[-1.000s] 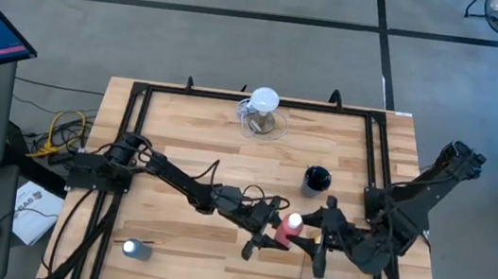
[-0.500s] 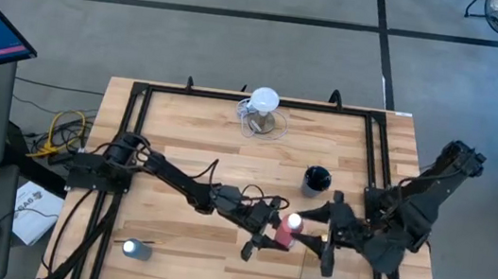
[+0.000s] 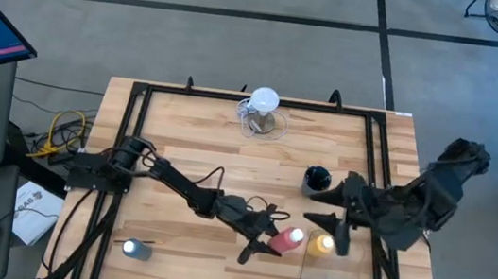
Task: Pick & Place Paint Supplies
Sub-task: Put the large pink paint bottle into the transparent bin
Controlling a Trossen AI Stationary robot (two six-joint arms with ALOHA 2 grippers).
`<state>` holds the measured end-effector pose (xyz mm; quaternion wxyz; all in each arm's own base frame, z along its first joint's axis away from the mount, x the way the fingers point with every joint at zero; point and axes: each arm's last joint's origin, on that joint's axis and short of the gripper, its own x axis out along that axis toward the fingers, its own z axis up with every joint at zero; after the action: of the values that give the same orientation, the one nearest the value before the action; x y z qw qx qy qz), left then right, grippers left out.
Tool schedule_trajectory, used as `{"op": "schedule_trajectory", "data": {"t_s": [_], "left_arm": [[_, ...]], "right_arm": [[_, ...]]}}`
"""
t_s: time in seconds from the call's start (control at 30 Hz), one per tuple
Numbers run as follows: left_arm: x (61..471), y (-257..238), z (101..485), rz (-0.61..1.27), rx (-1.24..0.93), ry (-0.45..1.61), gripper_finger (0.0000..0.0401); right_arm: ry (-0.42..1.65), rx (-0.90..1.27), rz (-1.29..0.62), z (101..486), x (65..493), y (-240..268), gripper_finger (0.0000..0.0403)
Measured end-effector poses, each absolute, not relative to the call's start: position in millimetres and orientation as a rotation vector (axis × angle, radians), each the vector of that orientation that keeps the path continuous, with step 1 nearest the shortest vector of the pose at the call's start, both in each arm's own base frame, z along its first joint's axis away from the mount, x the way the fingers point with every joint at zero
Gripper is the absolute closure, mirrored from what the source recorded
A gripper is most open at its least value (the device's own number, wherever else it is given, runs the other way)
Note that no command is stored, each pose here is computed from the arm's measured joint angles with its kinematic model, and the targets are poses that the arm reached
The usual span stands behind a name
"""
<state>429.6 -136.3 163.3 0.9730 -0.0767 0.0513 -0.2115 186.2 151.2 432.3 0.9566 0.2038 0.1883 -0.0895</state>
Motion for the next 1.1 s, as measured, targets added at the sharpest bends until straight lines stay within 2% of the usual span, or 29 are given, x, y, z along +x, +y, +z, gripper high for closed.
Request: {"op": "schedule_trajectory", "data": {"t_s": [0.13,0.33,0.53,0.77,1.1], "left_arm": [[429.9,-137.4,178.0,-0.44,-0.16,0.022,0.0267],[429.9,-137.2,172.4,-0.433,-0.159,0.047,0.0267],[430.0,-137.2,173.4,-0.434,-0.159,0.048,0.0267],[429.9,-137.5,172.7,-0.435,-0.178,0.06,0.0268],[429.4,-137.2,167.4,-0.484,-0.23,0.122,0.0268]], "right_arm": [[0.542,0.519,-0.167,434.4,182.9,136.6,0.017],[0.735,0.675,-0.135,430.0,189.4,121.0,0.0167],[0.853,0.776,-0.123,422.1,204.6,114.3,0.0141],[1.01,0.775,-0.134,399.4,233.6,115.9,0.0107],[1.163,0.799,-0.062,379.4,258.2,121.1,0.0103]]}}
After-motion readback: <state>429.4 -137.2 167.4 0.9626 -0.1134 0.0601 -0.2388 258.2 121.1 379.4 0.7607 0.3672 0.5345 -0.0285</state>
